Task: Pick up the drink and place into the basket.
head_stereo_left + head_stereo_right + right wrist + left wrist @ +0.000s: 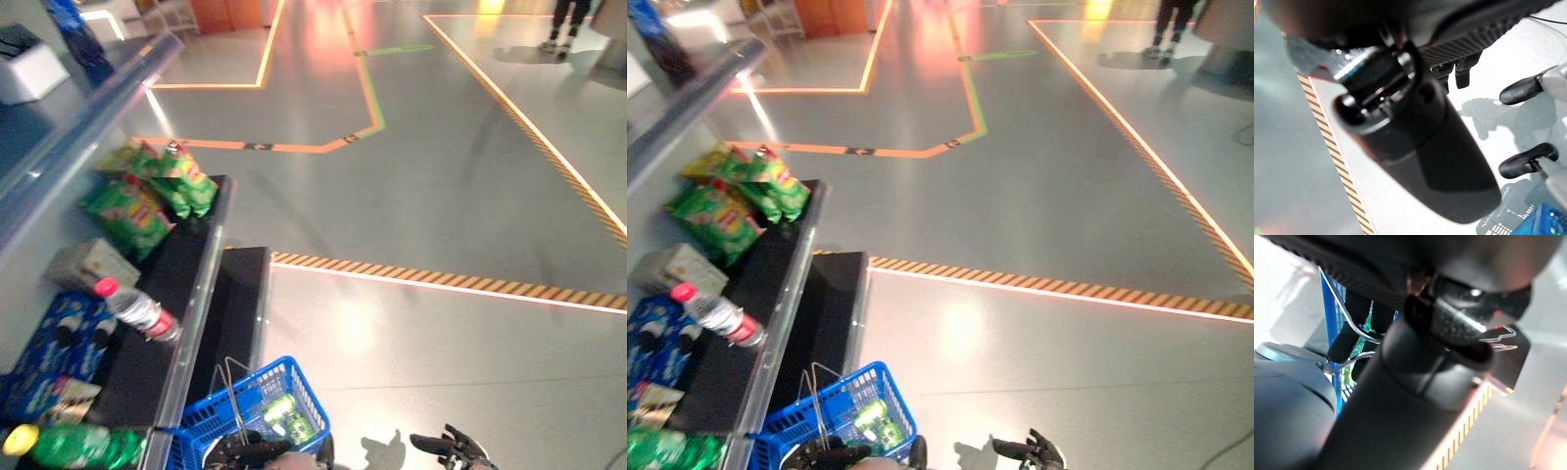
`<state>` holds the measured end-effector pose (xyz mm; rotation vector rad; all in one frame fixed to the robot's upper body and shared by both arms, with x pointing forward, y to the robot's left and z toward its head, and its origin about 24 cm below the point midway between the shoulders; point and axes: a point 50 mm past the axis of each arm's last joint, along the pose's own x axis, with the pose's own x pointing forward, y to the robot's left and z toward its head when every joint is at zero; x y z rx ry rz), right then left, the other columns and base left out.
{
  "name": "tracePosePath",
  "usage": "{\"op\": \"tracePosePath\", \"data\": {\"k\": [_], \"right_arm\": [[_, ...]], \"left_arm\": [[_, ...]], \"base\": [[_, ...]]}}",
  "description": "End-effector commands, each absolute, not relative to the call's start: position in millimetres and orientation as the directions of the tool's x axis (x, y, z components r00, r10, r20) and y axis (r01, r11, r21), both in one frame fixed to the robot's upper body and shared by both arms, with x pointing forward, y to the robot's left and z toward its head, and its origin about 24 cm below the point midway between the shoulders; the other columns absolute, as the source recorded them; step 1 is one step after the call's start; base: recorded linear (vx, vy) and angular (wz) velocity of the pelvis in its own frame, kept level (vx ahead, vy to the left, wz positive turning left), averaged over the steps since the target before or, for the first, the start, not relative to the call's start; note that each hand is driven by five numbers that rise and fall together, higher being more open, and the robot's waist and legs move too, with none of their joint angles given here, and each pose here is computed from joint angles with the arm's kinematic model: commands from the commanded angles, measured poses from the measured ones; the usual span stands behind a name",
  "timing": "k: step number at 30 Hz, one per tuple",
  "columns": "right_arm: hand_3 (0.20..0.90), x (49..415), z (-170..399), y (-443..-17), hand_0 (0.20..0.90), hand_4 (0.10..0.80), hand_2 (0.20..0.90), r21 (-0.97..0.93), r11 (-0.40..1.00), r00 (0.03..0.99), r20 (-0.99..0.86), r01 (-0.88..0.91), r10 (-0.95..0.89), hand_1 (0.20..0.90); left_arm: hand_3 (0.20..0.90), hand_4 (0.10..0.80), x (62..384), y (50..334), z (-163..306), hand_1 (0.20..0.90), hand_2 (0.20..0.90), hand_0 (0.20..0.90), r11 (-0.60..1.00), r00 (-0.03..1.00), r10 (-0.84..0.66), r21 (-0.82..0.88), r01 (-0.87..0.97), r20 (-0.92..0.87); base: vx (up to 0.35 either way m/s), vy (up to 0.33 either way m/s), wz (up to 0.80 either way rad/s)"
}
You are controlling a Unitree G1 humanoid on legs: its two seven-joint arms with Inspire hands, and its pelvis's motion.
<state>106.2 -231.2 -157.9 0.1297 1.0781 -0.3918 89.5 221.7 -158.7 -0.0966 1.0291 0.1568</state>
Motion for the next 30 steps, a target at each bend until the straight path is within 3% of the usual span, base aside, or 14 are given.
{"op": "tracePosePath", "data": {"k": [1, 8, 12, 20, 30], "right_arm": [[0.900, 126, -146, -249, 0.900, 0.800, 0.900, -0.102, 0.919, 0.495, -0.817, 0.381, -0.296, 0.900], [0.900, 127, -143, -256, 0.900, 0.800, 0.900, -0.082, 0.901, 0.526, -0.788, 0.427, -0.321, 0.900], [0.900, 122, -142, -265, 0.900, 0.800, 0.900, -0.072, 0.868, 0.515, -0.780, 0.491, -0.356, 0.900], [0.900, 114, -146, -263, 0.900, 0.800, 0.900, -0.086, 0.887, 0.470, -0.822, 0.453, -0.320, 0.900], [0.900, 119, -144, -265, 0.900, 0.800, 0.900, -0.102, 0.908, 0.484, -0.818, 0.407, -0.309, 0.900]], "left_arm": [[0.200, 0.100, 112, 261, -135, 0.300, 0.300, 0.300, 0.988, 0.666, 0.147, 0.079, -0.131, -0.731], [0.200, 0.100, 132, 260, -130, 0.300, 0.300, 0.300, 0.989, 0.694, 0.141, 0.077, -0.123, -0.706], [0.200, 0.100, 146, 255, -127, 0.300, 0.300, 0.300, 0.994, 0.708, 0.105, 0.064, -0.085, -0.698], [0.200, 0.100, 126, 254, -134, 0.300, 0.300, 0.300, 0.991, 0.681, 0.131, 0.067, -0.120, -0.721], [0.200, 0.100, 118, 261, -135, 0.300, 0.300, 0.300, 0.980, 0.667, 0.180, 0.076, -0.182, -0.723]], "base": [[0.202, 0.112, -0.22], [0.242, -0.035, 0.25], [0.325, -0.202, 1.08], [0.270, -0.237, 0.86], [0.064, -0.151, 0.60]]}}
